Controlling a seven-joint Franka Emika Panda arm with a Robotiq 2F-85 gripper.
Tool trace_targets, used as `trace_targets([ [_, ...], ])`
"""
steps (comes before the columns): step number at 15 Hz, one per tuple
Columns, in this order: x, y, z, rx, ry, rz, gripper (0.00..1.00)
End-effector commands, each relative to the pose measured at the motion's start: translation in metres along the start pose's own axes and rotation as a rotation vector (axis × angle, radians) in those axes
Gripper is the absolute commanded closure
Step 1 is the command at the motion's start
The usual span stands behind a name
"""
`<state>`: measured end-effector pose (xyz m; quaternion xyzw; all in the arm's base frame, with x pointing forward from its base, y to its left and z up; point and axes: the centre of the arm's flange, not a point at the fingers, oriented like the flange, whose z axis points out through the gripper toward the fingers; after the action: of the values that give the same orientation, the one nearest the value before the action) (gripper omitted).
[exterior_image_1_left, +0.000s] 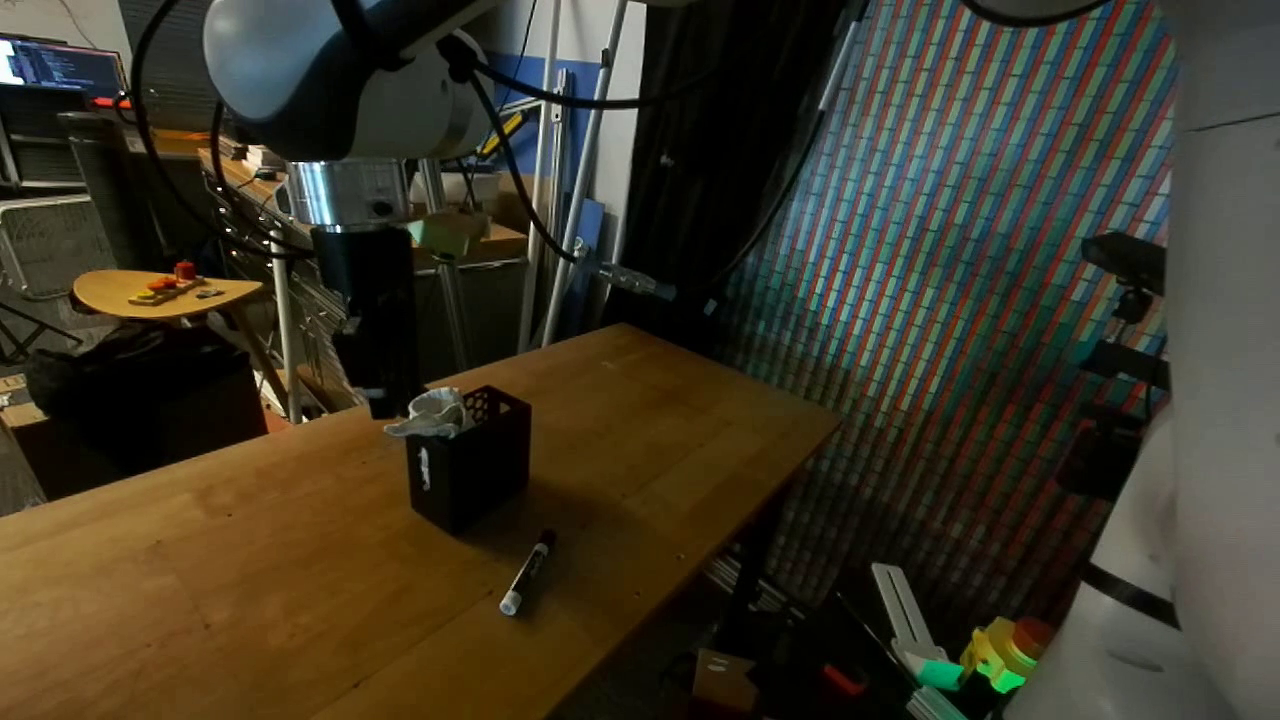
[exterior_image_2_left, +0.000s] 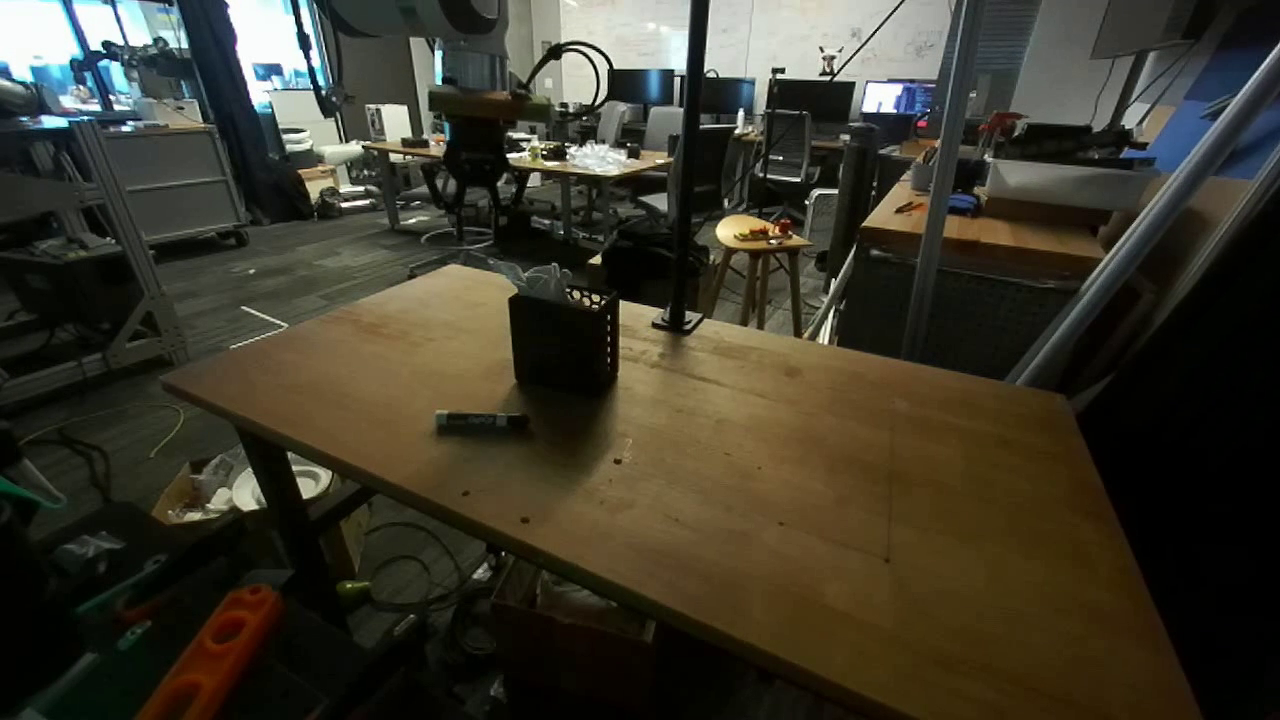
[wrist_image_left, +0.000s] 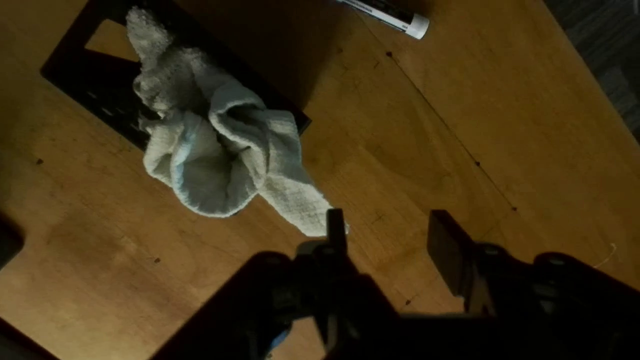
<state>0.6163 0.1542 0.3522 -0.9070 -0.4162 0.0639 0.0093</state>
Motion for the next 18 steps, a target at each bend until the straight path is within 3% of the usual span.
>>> trace_targets([
  [1,-0.007,0.002,0.005,-0.014,-0.006,-0.04,0.21],
  [4,-0.009,0.005,0.009,-0.013,-0.004,-0.042,0.0],
  [18,0.003,0.034,0.025,-0.062,0.034,-0.051,0.0],
])
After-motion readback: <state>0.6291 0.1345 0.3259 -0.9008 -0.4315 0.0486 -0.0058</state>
